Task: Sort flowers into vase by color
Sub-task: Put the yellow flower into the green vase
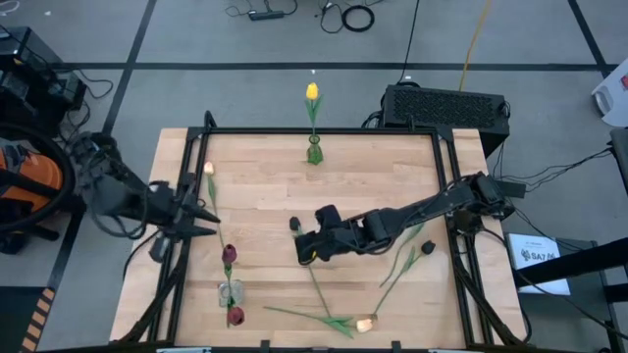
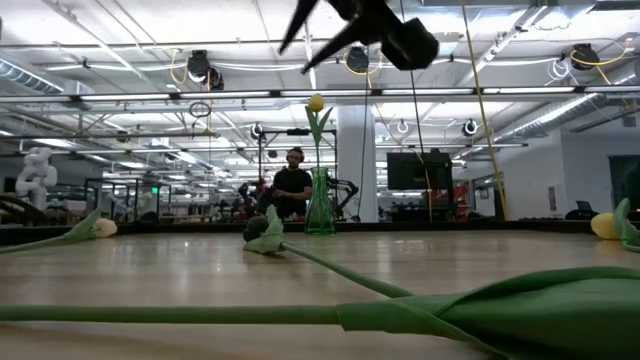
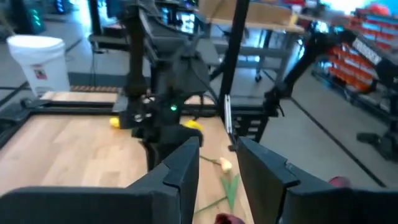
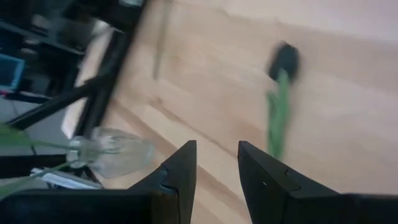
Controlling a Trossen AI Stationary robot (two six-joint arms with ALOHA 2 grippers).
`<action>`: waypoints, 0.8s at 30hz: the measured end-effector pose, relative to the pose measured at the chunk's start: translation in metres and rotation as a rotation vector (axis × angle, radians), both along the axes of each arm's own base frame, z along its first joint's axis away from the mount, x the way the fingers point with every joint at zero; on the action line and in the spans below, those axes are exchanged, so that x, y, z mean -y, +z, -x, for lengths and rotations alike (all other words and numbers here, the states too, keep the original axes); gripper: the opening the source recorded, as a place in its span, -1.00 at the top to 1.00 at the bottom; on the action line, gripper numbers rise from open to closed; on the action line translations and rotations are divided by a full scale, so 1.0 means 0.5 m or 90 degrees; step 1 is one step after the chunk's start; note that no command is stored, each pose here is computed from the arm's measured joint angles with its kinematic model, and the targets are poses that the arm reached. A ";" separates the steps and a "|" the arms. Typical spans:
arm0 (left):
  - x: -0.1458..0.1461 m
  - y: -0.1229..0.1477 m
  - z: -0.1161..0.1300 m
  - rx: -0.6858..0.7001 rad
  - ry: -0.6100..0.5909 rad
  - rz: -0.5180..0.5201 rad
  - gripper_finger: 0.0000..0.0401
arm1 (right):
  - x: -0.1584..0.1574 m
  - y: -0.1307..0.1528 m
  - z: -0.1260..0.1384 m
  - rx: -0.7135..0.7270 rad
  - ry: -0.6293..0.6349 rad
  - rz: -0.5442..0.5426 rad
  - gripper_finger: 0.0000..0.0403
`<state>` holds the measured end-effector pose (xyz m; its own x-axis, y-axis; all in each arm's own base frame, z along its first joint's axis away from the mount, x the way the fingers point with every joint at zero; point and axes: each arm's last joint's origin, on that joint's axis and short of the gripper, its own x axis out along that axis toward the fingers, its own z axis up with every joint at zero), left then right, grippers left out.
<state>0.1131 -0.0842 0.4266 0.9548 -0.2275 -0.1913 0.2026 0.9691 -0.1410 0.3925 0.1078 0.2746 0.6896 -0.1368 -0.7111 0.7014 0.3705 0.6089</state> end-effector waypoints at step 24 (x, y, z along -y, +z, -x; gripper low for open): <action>-0.169 -0.029 -0.118 -0.074 0.004 -0.015 0.42 | -0.218 -0.042 0.182 -0.252 -0.252 -0.274 0.46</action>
<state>0.1719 0.0004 0.4121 0.9271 -0.2159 -0.3065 0.1803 0.9735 -0.1406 0.3016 0.2168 0.2538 0.3249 0.0257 -0.9454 0.9326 -0.1748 0.3157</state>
